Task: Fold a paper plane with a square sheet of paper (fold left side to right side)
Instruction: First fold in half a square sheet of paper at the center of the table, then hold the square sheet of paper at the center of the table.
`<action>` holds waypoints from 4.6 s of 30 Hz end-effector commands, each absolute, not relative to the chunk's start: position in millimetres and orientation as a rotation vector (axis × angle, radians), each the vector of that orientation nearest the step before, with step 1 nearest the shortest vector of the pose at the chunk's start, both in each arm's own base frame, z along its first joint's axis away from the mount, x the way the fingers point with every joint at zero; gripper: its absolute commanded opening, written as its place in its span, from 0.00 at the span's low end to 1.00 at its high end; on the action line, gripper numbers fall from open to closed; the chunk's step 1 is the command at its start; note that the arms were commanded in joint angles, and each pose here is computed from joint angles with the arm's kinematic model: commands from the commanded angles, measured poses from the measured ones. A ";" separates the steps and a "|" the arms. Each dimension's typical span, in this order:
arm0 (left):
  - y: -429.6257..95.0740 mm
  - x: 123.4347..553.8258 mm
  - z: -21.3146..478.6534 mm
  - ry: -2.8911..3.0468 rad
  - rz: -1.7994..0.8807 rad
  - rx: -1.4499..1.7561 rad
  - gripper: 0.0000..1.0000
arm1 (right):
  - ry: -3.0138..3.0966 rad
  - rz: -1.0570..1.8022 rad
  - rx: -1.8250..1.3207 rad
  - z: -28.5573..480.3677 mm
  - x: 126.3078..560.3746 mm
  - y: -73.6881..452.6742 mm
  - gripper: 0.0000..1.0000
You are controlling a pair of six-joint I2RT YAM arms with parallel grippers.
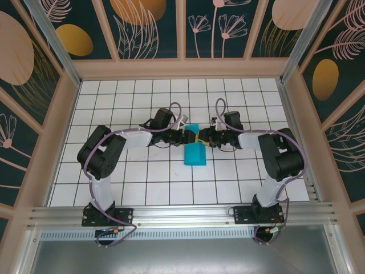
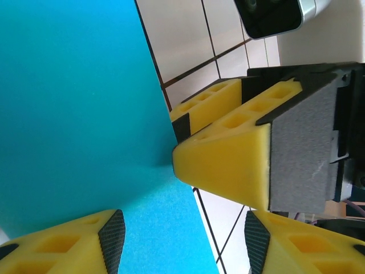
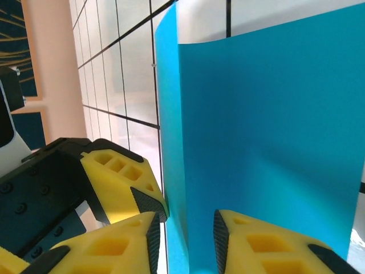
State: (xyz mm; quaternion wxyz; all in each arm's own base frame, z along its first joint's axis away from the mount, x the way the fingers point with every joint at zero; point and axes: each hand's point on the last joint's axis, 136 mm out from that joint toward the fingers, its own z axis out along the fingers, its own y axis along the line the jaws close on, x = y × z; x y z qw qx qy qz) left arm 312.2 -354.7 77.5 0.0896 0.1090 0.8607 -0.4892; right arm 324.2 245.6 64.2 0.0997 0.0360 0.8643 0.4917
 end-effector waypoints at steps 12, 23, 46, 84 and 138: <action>-321.9 339.2 95.2 2.554 -1.077 0.180 0.64 | 2.574 1.345 0.085 59.8 330.0 236.1 0.04; -309.3 331.7 49.0 2.743 -0.949 -0.087 0.61 | 2.611 1.254 0.124 47.6 330.6 225.3 0.04; -329.5 328.0 20.6 2.835 -0.903 -0.066 0.43 | 2.627 1.195 0.135 43.4 332.8 219.0 0.15; -329.8 323.3 -3.7 2.924 -0.715 0.067 0.46 | 2.622 0.928 0.229 48.3 330.9 160.2 0.43; -327.4 322.6 -11.5 2.944 -0.661 0.080 0.48 | 2.767 1.147 0.097 22.2 304.0 231.3 0.10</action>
